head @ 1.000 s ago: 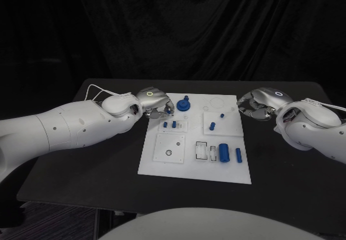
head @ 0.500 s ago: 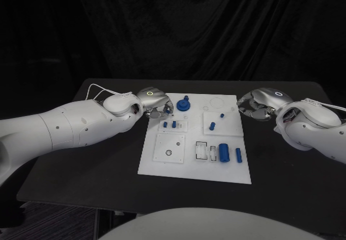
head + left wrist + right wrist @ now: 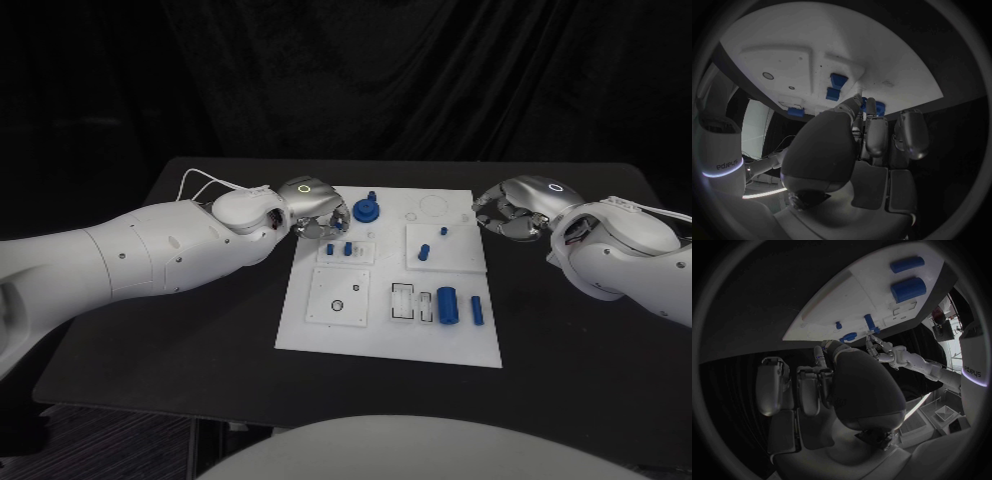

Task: Assemble the parts on the task board

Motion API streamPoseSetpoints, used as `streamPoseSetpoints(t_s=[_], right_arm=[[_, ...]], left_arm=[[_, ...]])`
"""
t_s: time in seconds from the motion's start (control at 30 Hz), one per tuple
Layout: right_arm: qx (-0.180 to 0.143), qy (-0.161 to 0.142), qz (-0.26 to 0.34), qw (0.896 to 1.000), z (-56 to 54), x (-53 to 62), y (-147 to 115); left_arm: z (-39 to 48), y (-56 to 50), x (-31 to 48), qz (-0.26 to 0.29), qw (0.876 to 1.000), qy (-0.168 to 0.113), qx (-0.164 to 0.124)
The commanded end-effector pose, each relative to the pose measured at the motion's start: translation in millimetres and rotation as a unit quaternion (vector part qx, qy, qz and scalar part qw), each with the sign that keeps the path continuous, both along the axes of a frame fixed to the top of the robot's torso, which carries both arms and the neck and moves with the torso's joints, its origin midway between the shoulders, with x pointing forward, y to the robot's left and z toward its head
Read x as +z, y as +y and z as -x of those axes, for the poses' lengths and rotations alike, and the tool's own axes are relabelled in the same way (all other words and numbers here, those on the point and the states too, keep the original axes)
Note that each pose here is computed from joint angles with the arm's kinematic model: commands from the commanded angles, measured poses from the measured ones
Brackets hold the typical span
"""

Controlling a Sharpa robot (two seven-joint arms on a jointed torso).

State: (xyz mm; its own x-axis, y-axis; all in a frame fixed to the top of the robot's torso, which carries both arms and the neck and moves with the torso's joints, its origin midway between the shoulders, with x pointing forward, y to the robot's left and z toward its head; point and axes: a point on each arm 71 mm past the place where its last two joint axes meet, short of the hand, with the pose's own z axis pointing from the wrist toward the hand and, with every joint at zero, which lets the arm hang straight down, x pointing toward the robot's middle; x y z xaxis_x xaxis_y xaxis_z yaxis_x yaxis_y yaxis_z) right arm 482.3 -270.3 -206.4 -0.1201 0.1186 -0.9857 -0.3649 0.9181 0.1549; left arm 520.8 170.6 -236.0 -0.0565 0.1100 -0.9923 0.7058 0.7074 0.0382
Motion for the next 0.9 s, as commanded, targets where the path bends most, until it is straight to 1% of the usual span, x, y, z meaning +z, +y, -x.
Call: streamPoseSetpoints(t_s=[0.03,0.3,0.6,0.9], right_arm=[[-0.007,0.004,0.004,1.000,-0.2,-1.1,-1.4],[-0.007,0.004,0.005,1.000,-1.0,-1.4,-0.7],[-0.009,0.005,0.005,1.000,-1.4,-1.6,-1.6],[-0.009,0.005,0.006,1.000,-1.6,-1.7,-1.1]], left_arm=[[1.1,-2.5,-2.0,-0.002,1.000,0.007,-0.004],[1.0,-5.0,-5.0,-0.006,1.000,0.014,-0.004],[2.2,-6.8,-7.1,-0.006,1.000,0.016,-0.006],[1.6,-8.5,-8.8,-0.008,1.000,0.019,-0.006]])
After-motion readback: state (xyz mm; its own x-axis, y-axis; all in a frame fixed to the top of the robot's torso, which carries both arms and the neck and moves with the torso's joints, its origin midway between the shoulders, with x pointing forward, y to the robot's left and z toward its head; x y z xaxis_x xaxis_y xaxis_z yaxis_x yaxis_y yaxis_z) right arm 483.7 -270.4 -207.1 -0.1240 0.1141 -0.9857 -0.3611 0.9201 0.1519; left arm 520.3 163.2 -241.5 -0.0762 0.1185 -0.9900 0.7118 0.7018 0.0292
